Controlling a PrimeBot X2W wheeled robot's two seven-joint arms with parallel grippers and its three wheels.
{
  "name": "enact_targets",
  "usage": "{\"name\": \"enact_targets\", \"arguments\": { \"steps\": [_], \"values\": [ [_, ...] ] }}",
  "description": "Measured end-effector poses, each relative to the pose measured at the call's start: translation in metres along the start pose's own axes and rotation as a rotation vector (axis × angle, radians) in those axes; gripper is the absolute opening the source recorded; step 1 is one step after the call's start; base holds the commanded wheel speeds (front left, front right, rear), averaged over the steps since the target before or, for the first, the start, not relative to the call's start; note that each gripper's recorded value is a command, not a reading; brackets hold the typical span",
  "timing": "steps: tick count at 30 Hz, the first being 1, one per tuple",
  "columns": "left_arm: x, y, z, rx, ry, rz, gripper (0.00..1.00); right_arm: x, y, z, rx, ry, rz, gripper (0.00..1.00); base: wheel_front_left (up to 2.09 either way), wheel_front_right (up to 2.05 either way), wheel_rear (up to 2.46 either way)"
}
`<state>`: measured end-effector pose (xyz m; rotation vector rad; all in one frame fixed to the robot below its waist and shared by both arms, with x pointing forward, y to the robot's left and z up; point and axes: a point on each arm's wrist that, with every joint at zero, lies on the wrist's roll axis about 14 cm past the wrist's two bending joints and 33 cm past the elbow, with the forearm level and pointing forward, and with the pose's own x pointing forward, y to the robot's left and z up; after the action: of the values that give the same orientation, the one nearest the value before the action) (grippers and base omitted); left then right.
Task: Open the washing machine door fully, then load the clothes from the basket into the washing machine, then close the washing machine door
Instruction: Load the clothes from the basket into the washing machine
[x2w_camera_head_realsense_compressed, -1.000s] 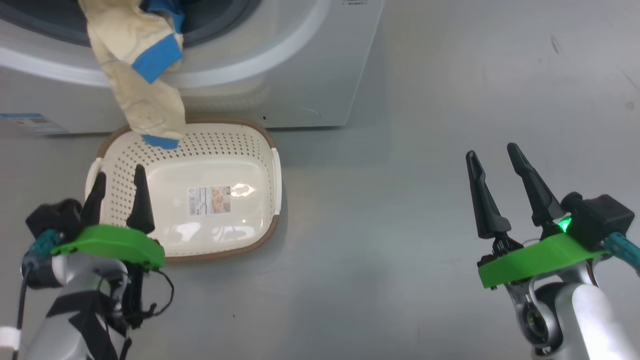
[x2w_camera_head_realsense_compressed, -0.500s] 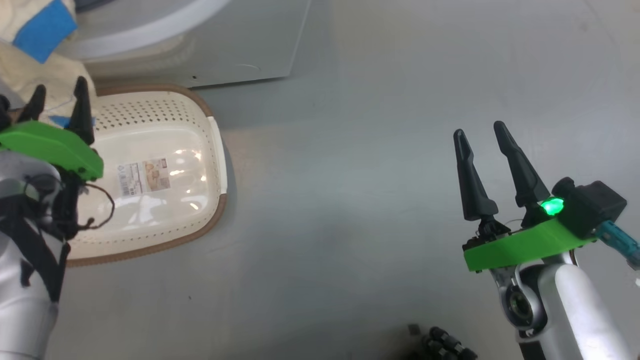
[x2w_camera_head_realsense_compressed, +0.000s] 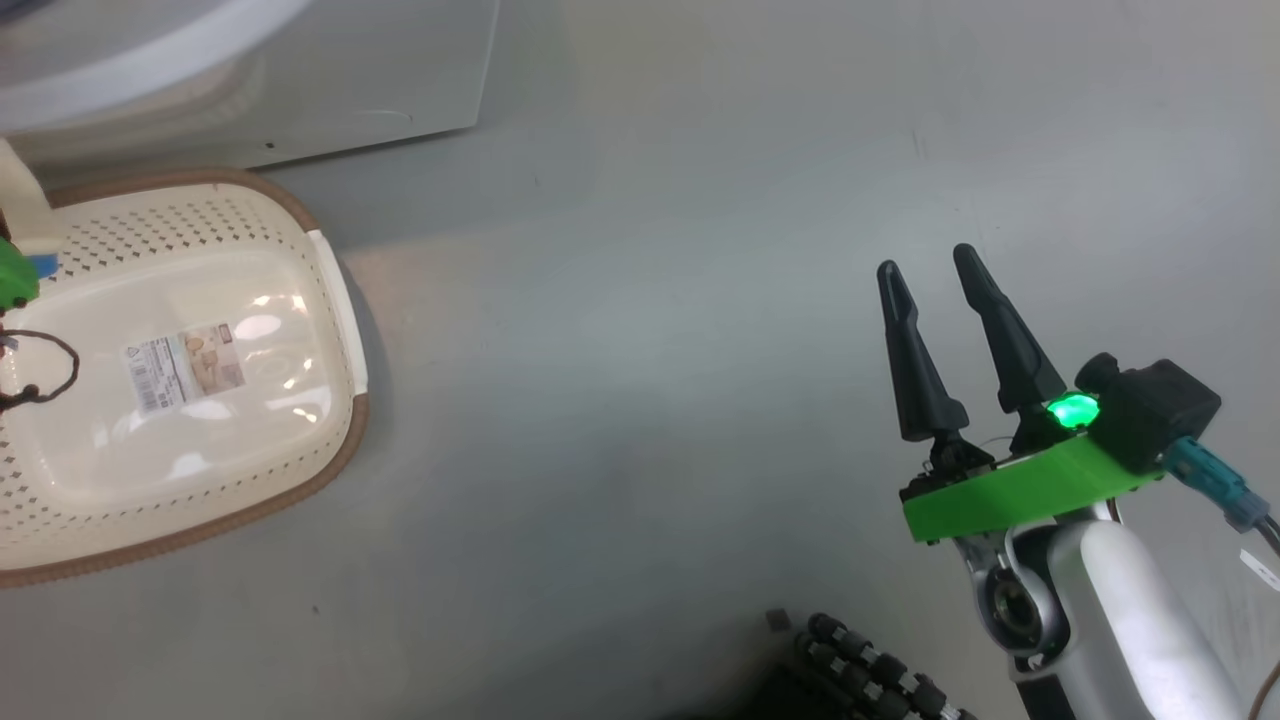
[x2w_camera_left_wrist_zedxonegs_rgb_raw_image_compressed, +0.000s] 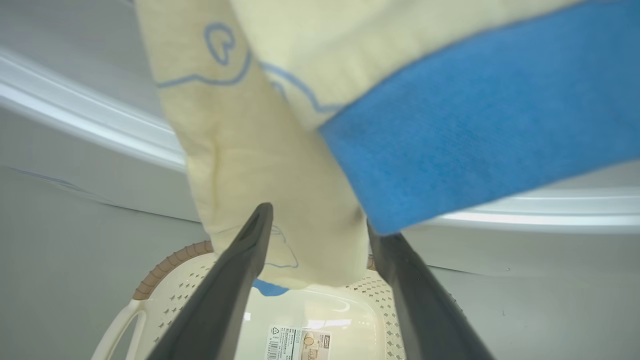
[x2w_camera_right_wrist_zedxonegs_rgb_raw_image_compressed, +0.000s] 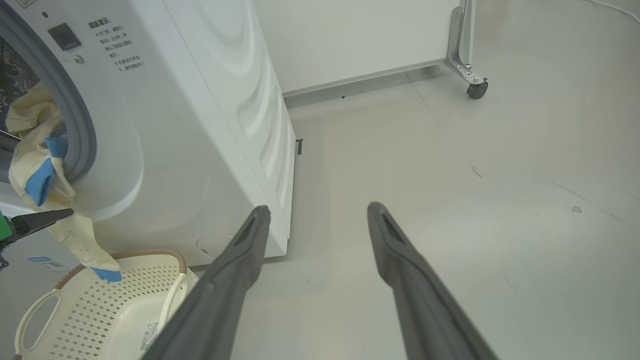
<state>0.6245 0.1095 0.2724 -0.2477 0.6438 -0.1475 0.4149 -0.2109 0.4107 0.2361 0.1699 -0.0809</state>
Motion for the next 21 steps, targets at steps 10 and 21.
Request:
{"name": "enact_targets", "arguments": {
  "steps": [10,21],
  "values": [
    [0.017,0.018,0.002,0.017,0.032,0.081,0.18,-0.001,-0.003,-0.008,0.011,0.020,-0.012,1.00,0.00,0.00,0.00],
    [0.017,0.011,0.004,0.114,0.084,0.032,0.00,0.008,0.003,-0.008,0.024,0.010,0.011,1.00,0.00,0.00,0.00]
  ]
}}
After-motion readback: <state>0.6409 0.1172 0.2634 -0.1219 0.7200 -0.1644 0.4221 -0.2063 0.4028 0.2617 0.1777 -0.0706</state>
